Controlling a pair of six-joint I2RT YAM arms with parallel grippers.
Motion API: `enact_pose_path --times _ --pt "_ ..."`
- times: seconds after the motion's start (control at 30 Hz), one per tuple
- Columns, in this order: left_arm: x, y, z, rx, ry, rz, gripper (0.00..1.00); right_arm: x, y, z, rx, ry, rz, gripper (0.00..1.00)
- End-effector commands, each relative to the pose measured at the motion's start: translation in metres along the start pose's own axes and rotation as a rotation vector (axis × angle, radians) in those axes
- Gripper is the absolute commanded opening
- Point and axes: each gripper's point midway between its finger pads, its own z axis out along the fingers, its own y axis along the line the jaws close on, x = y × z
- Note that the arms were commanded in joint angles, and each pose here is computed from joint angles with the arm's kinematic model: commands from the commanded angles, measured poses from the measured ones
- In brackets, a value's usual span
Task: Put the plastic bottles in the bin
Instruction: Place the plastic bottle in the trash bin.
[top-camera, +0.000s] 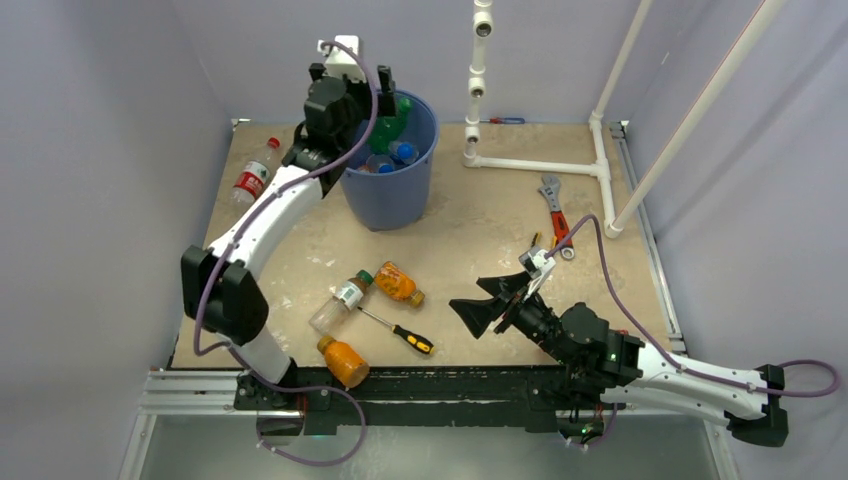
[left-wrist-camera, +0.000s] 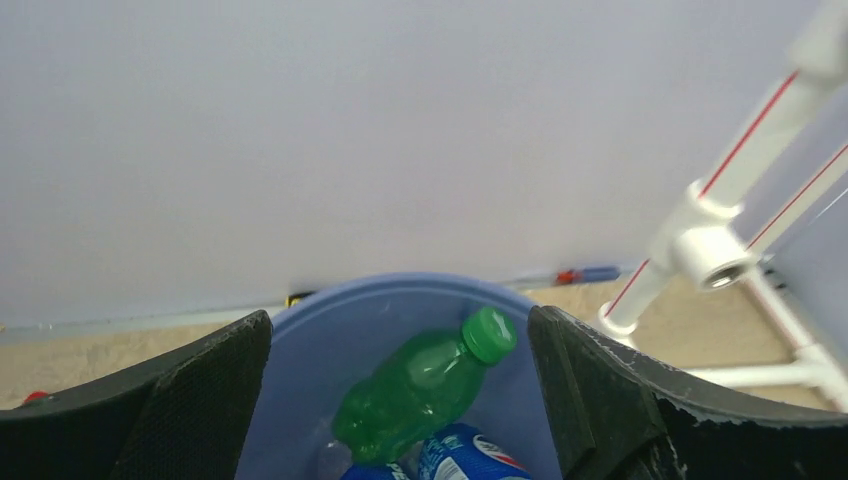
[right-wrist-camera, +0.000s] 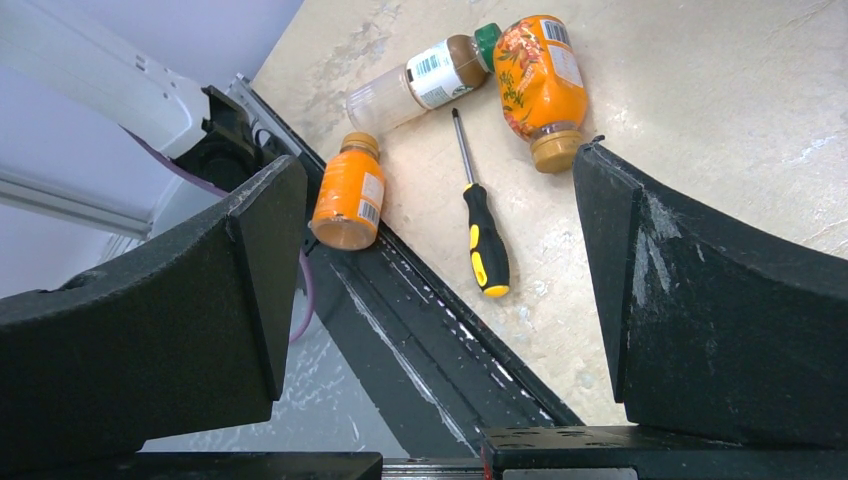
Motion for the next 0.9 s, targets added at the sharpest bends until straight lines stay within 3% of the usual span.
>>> enact_pose_path --times 0.0,0.13,0.27,0.37,0.57,0.73,0.87 --pt "-0.084 -0.007 -0.044 0.029 -0.148 -0.103 0.99 -0.016 0.011 0.001 -0.031 -0.040 0.023 0.97" --pt "-0.102 -0.005 -0.090 0.040 -0.167 -0.188 0.99 -0.016 0.012 0.002 -0.030 -0.043 0.022 0.97" --pt "-0.091 0.006 -0.145 0.027 -0.144 -0.251 0.99 -0.012 0.011 0.002 -0.035 -0.031 0.020 0.97" --pt "-0.067 0.022 -0.189 0.005 -0.095 -0.271 0.99 -0.004 0.009 0.002 -0.033 -0.009 0.021 0.97" --pt "0.037 0.066 -0.243 -0.149 0.137 -0.212 0.99 0.030 -0.004 0.004 0.005 0.088 0.012 0.97" --pt "0.089 0.090 -0.267 -0.249 0.222 -0.200 0.99 0.082 -0.012 0.015 0.023 0.231 -0.013 0.95" --pt "0.111 0.080 -0.268 -0.183 0.265 -0.200 0.98 0.109 -0.013 0.026 0.029 0.295 -0.012 0.93"
